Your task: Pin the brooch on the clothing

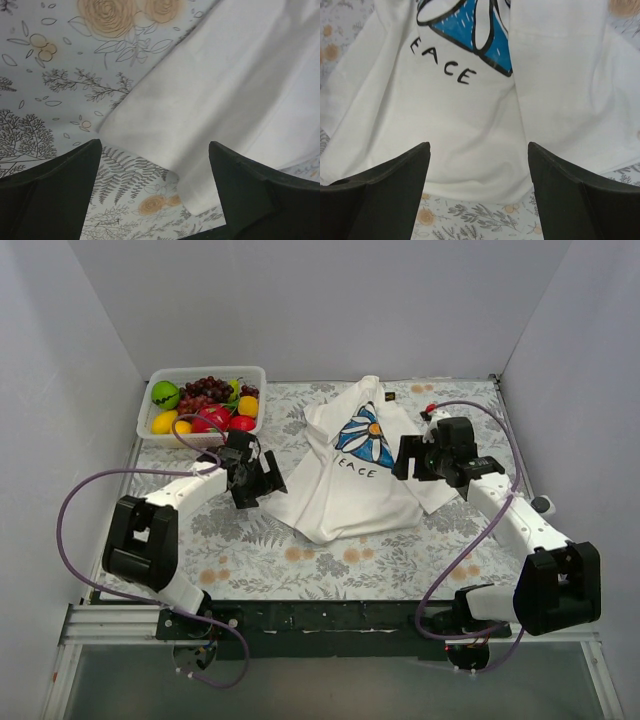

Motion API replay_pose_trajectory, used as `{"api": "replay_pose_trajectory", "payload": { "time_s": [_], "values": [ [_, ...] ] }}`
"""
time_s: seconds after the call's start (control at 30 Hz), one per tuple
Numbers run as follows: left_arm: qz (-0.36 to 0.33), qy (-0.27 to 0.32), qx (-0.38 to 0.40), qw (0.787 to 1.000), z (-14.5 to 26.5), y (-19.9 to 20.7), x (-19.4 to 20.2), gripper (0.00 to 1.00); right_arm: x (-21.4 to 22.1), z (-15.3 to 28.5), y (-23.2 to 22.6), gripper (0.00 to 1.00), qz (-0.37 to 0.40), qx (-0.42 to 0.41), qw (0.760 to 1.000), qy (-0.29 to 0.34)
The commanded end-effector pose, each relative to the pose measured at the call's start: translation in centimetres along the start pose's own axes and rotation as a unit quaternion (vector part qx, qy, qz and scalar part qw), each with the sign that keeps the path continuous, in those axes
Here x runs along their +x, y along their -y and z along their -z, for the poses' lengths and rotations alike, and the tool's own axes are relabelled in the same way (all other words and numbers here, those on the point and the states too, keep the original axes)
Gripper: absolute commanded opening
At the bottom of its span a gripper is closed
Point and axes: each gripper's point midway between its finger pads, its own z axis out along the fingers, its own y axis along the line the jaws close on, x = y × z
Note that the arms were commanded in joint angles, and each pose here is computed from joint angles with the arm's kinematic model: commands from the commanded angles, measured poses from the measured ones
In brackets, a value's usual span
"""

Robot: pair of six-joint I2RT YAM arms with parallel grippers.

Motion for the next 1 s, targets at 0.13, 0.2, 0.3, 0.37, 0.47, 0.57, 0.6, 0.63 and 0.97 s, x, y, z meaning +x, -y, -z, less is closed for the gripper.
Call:
{"api": "replay_pose_trajectory", "payload": {
  "time_s": [0.13, 0.2, 0.3, 0.37, 0.47, 0.57, 0.6, 0.63, 0.97],
  "values": [
    [0.018, -0.012, -0.058, 0.998, -3.2, -3.5, 1.2, 0.84, 5.3, -0.2, -0.6, 0.85, -0.032, -0.031, 0.997, -0.064],
    [0.016, -0.021, -0.039, 0.999, -3.9, -3.0, 1.5, 0.77, 5.8, -0.2, -0.5, 0.85, -0.038, -0.029, 0.996, -0.071],
    [0.008, -0.044, 0.003, 0.999, -4.5, -1.6, 2.2, 0.49, 6.2, 0.1, -0.3, 0.85, -0.041, -0.021, 0.996, -0.077],
    [-0.002, -0.055, 0.028, 0.998, -4.4, -0.5, 2.7, 0.23, 6.4, 0.2, -0.1, 0.84, -0.040, -0.017, 0.996, -0.078],
    [-0.027, -0.059, 0.081, 0.995, -2.9, 2.5, 2.6, 0.00, 7.0, 0.4, -0.3, 0.84, -0.035, -0.025, 0.995, -0.087],
    [-0.045, -0.021, 0.153, 0.987, 1.0, 7.3, 0.1, 0.00, 8.5, 0.5, -0.6, 0.84, -0.044, -0.036, 0.992, -0.111],
    [-0.052, 0.001, 0.177, 0.983, 2.7, 9.0, -1.4, 0.00, 8.9, 0.5, -0.7, 0.84, -0.046, -0.038, 0.991, -0.116],
    [-0.056, 0.017, 0.198, 0.978, 4.3, 10.4, -2.3, 0.00, 9.7, 0.5, -0.7, 0.84, -0.049, -0.038, 0.990, -0.127],
    [-0.068, 0.153, 0.274, 0.947, 15.6, 18.1, -10.2, 0.00, 13.1, 0.6, -1.7, 0.84, -0.070, -0.048, 0.980, -0.179]
  ]
}}
